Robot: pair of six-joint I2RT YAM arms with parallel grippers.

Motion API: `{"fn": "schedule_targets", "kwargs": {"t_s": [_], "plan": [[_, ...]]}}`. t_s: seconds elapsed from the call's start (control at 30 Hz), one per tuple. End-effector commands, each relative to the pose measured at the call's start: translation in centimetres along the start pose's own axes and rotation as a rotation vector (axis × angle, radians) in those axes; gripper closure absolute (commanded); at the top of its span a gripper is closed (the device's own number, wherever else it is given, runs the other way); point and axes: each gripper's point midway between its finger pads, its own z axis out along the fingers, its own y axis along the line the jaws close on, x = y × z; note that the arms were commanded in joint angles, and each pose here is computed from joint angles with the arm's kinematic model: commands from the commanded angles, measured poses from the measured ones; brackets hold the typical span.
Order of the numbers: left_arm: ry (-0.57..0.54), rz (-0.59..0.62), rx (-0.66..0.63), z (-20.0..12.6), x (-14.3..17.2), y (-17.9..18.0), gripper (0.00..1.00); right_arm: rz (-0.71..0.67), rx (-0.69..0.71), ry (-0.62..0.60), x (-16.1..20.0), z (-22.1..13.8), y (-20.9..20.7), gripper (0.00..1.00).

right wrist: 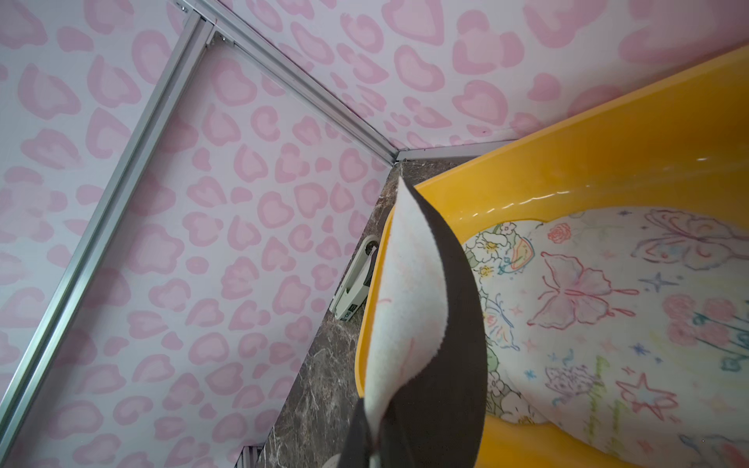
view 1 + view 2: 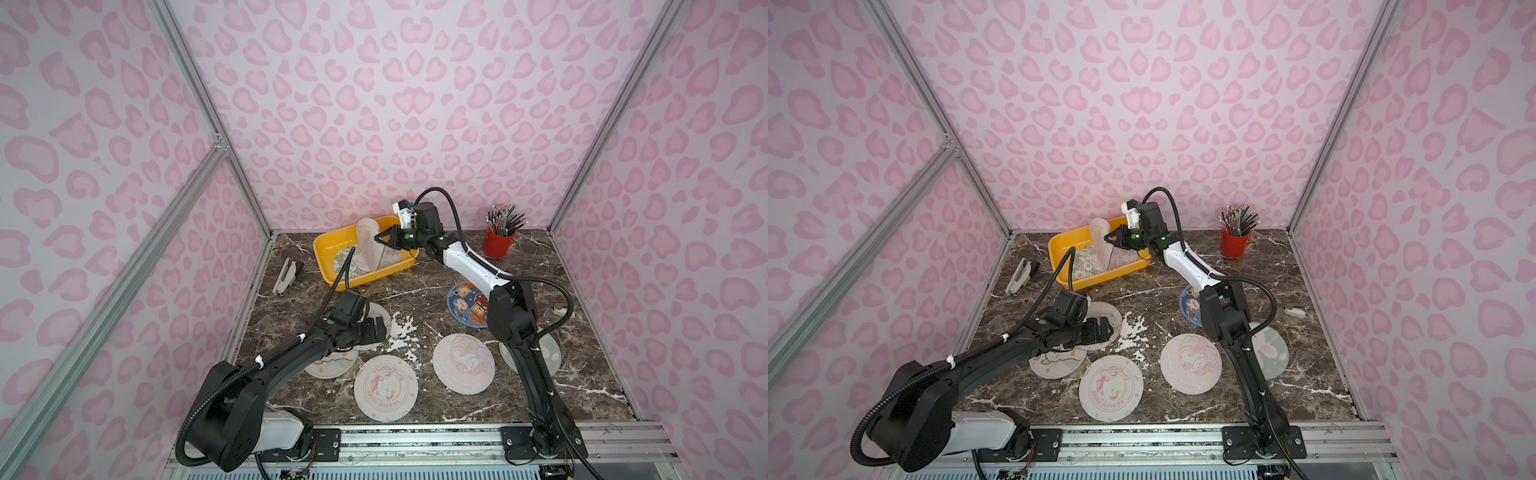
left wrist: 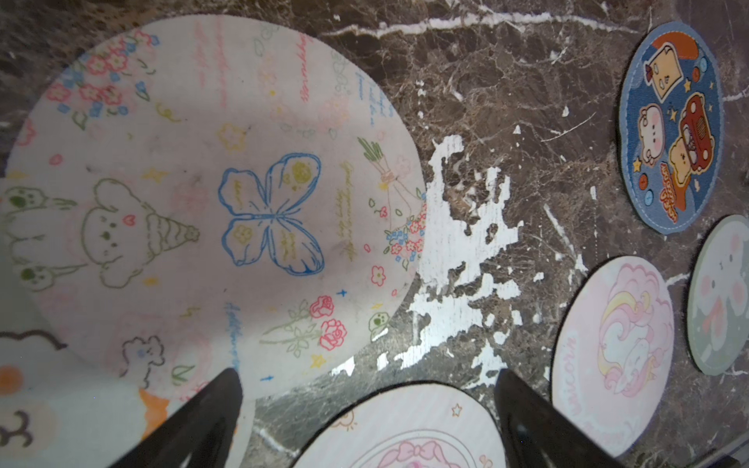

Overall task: Put the coasters into the storage box
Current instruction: Place the coaster in the storage box.

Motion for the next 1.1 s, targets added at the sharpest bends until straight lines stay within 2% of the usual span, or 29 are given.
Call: {"fn": "schedule_targets", "kwargs": {"t_s": [0.0, 0.23, 0.47, 0.5, 0.67, 0.77, 0.9, 1.07], "plan": [[-0.001, 0.009, 0.0, 0.1, -0.1, 0.1, 0.01, 0.012, -0.044, -0.023, -0.8, 1.7, -0.4, 1.0], [0.003, 0.008, -0.005, 0.3, 0.0, 0.3, 0.01, 0.128, 0.052, -0.029, -0.3, 3.5, -7.2, 1.0], [0.004, 0.007, -0.008, 0.4, -0.1, 0.3, 0.01, 0.135, 0.218, -0.043, 0.0, 2.5, -11.5, 1.0], [0.004, 0.008, -0.008, 0.3, -0.2, 0.3, 0.01, 0.126, 0.246, -0.047, -0.2, 2.1, -11.9, 0.96], [0.003, 0.009, -0.009, 0.4, -0.4, 0.2, 0.01, 0.078, 0.332, -0.053, -0.6, 0.8, -12.1, 0.6], [0.001, 0.011, -0.009, 0.4, -0.6, 0.1, 0.01, 0.052, 0.384, -0.062, -1.0, -0.3, -12.0, 0.47], [-0.002, 0.011, -0.008, 0.3, -0.7, 0.0, 0.01, 0.019, 0.431, -0.091, -2.0, -1.9, -11.1, 0.37], [-0.005, 0.015, -0.001, 0.2, -1.1, -0.3, 0.01, 0.007, 0.465, -0.073, -1.9, -3.5, -10.7, 0.33]]}}
